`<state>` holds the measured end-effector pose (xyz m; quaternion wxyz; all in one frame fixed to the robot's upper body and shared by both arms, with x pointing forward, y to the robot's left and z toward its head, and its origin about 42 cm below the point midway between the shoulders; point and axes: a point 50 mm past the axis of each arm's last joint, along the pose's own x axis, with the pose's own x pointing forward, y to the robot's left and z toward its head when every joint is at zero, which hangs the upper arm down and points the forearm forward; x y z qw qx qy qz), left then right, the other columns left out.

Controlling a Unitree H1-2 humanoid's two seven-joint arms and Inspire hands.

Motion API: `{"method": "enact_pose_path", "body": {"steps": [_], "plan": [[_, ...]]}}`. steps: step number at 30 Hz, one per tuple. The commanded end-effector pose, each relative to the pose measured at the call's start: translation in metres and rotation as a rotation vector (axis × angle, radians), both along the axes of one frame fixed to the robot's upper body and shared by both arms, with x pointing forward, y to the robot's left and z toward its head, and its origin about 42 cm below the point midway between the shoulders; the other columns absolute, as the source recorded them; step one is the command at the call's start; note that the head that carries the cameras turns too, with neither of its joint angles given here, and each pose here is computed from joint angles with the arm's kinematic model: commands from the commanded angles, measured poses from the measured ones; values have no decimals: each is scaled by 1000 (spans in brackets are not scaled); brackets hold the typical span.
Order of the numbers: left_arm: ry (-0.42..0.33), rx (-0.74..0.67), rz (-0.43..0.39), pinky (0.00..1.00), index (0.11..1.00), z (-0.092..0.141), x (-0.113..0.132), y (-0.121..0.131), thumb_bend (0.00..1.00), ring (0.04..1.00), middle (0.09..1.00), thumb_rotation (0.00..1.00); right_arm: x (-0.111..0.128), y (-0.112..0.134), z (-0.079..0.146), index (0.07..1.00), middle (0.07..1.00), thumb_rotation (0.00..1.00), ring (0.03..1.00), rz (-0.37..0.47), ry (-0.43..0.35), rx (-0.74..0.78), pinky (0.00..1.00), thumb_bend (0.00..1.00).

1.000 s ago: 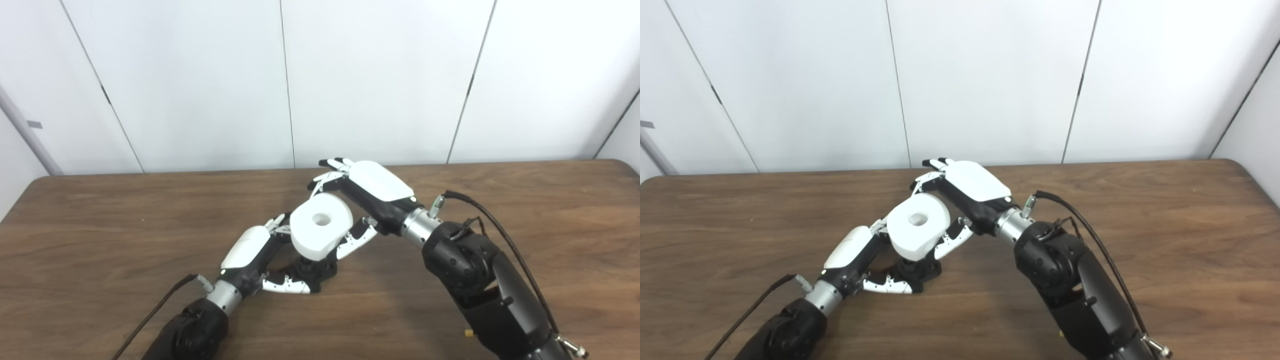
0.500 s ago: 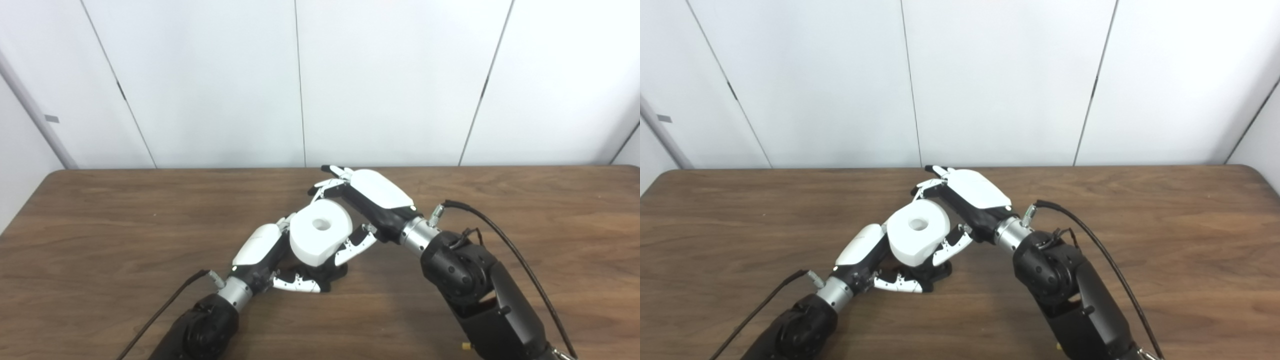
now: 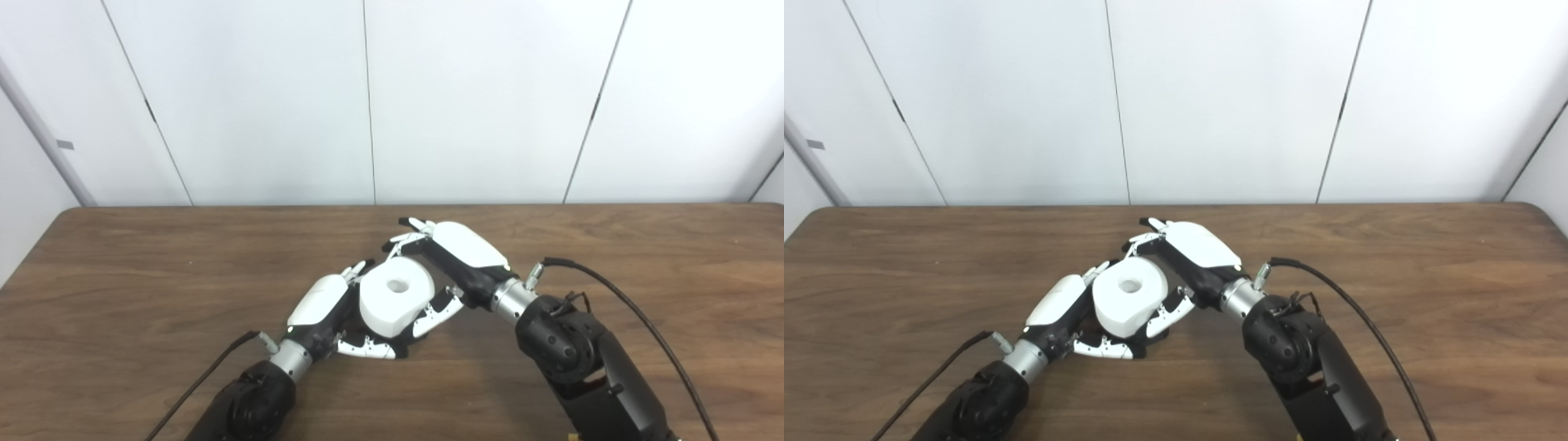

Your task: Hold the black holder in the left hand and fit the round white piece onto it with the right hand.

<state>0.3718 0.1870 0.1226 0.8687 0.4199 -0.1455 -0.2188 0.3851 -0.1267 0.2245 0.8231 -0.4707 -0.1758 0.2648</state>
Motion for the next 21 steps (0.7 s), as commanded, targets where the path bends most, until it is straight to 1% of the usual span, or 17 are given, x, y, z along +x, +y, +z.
{"method": "enact_pose_path", "body": {"steps": [1,9,21], "plan": [[17,36,-41,1000,481,-3,-6,-7,524,1000,821,53,4,2,21,481,814,143,979,12,-73,36,1000,520],[17,33,-35,1000,481,-1,-7,-8,524,1000,820,53,6,-4,21,481,809,142,977,22,-75,-4,1000,521],[14,35,-31,1000,481,2,-8,-12,524,1000,818,53,7,-4,27,481,802,141,965,49,-83,-46,1000,522]]}}
